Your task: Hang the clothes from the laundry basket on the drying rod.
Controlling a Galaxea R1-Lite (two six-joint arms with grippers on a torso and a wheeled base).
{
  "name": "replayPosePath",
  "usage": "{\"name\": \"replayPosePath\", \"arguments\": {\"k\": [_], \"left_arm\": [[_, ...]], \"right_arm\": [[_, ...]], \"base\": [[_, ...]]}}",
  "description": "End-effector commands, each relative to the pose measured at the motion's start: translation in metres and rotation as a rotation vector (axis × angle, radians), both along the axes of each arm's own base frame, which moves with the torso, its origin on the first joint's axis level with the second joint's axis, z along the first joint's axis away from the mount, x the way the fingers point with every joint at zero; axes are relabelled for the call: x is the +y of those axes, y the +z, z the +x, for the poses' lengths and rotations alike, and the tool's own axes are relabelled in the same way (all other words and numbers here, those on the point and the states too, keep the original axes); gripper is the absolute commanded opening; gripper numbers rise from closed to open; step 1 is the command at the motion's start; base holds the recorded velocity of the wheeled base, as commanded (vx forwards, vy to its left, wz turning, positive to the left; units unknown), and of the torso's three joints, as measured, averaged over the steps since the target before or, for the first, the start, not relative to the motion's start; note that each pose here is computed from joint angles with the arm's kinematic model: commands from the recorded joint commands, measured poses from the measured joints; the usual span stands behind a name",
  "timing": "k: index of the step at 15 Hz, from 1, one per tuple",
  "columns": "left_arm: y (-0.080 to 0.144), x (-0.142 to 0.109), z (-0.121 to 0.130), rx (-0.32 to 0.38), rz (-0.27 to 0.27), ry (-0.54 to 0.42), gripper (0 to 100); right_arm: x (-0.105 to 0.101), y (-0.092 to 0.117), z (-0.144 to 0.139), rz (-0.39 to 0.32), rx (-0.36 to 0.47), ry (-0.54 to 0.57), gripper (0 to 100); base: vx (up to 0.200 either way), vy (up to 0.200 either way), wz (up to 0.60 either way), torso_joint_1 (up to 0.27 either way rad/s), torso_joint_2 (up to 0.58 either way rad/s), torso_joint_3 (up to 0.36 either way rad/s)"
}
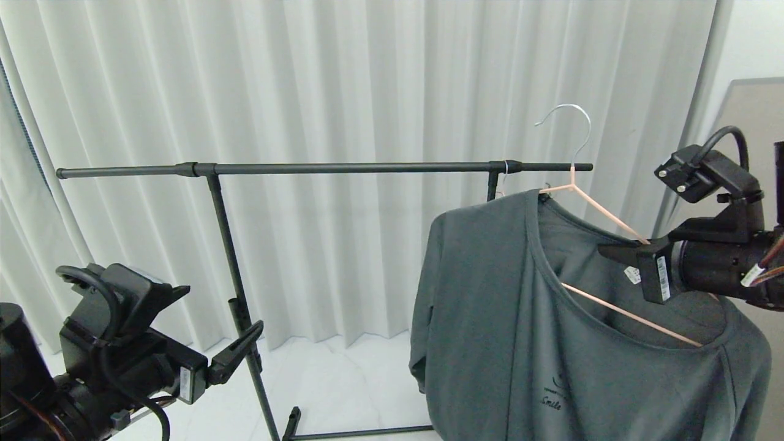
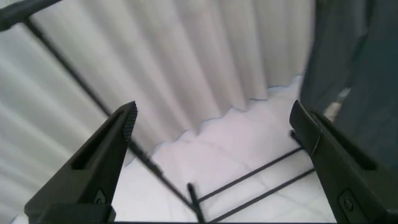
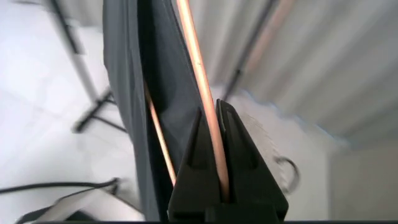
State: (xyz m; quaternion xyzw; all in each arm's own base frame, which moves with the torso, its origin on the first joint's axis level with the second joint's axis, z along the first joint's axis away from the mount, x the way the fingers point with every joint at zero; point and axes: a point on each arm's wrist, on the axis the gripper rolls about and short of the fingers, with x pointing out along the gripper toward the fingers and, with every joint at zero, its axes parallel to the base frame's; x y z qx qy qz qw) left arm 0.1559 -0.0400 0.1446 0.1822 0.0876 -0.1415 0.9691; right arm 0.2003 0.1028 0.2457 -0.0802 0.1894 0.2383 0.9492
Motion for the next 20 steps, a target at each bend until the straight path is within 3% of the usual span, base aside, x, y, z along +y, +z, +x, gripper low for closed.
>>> {"name": "replayPosePath", "arguments": {"k": [1, 4, 9, 12, 20], "left_arm": [[-0.001, 0.005, 0.003, 0.005, 0.008, 0.054, 100], [0.000, 0.007, 0.004, 0.003, 0.010, 0.067, 100], [-0.003, 0.007, 0.006, 0.019, 0.012, 0.067, 100], [-0.004, 0.006, 0.007, 0.023, 0.011, 0.068, 100], [-0.004, 0.006, 0.009, 0.024, 0.024, 0.066, 100]], "right_arm": [[0.010, -0.010, 0.018, -0.015, 0.046, -0.027, 0], [0.021, -0.009, 0.028, -0.002, 0.048, -0.017, 0], [0.023, -0.007, 0.030, -0.001, 0.043, -0.013, 0], [0.025, -0.008, 0.034, 0.009, 0.032, -0.014, 0], [0.042, -0.001, 0.049, 0.150, -0.090, -0.005, 0]], "base": [[0.000, 0.000, 0.00, 0.000, 0.00, 0.000], [0.000, 0.000, 0.00, 0.000, 0.00, 0.000], [0.000, 0.200, 0.00, 0.003, 0.00, 0.000], [0.000, 0.000, 0.00, 0.000, 0.00, 0.000], [0.000, 0.000, 0.00, 0.000, 0.00, 0.000]]}}
